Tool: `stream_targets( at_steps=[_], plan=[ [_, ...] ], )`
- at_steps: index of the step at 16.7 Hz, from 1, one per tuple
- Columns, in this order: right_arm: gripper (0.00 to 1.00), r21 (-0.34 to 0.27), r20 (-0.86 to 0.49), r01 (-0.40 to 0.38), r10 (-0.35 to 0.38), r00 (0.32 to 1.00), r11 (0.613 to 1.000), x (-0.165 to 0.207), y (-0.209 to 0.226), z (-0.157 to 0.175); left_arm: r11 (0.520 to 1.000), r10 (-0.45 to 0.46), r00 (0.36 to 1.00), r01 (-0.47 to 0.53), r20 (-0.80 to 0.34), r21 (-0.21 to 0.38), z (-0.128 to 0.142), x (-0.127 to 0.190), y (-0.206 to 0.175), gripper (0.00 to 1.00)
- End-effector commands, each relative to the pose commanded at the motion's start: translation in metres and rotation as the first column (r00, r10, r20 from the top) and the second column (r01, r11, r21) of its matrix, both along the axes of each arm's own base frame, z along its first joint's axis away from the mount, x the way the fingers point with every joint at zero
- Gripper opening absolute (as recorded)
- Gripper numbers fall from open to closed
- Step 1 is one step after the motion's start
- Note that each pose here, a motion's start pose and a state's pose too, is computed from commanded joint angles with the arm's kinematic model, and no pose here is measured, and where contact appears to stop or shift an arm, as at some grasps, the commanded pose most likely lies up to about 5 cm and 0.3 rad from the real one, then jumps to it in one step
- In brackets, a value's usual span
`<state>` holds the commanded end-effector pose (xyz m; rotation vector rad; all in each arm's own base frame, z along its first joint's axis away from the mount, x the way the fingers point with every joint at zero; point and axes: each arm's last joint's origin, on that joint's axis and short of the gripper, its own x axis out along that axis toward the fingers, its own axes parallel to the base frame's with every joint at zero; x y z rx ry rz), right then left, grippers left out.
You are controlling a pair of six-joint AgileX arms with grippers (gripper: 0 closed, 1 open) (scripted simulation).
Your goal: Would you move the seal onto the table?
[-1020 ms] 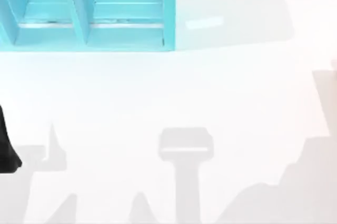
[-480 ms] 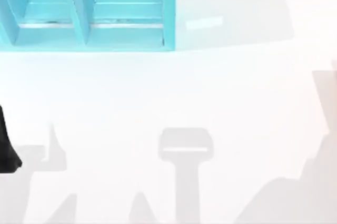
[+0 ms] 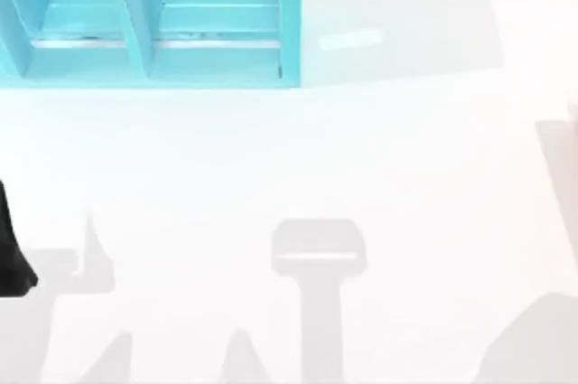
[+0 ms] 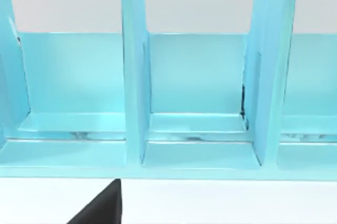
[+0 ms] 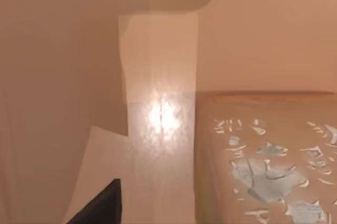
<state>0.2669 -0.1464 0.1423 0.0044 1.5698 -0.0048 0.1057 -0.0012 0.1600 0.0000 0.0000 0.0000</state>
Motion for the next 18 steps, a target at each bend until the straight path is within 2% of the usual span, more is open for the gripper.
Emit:
stream_targets(
  at_steps=[3,16,18],
  plan=[
    [1.00,0.000,0.000,0.000,0.000,1.000,1.000,0.0000,0.0000,0.0000,1.000,0.000,1.000,0.000,0.000,0.000,0.0000,0.0000,0.0000,1.00],
    [0.02,0.000,0.000,0.000,0.000,1.000,1.000,0.0000,0.0000,0.0000,1.000,0.000,1.000,0.000,0.000,0.000,0.0000,0.0000,0.0000,1.00],
    [0.00,0.000,0.000,0.000,0.000,1.000,1.000,0.0000,0.0000,0.0000,1.000,0.000,1.000,0.000,0.000,0.000,0.0000,0.0000,0.0000,1.00]
  ],
)
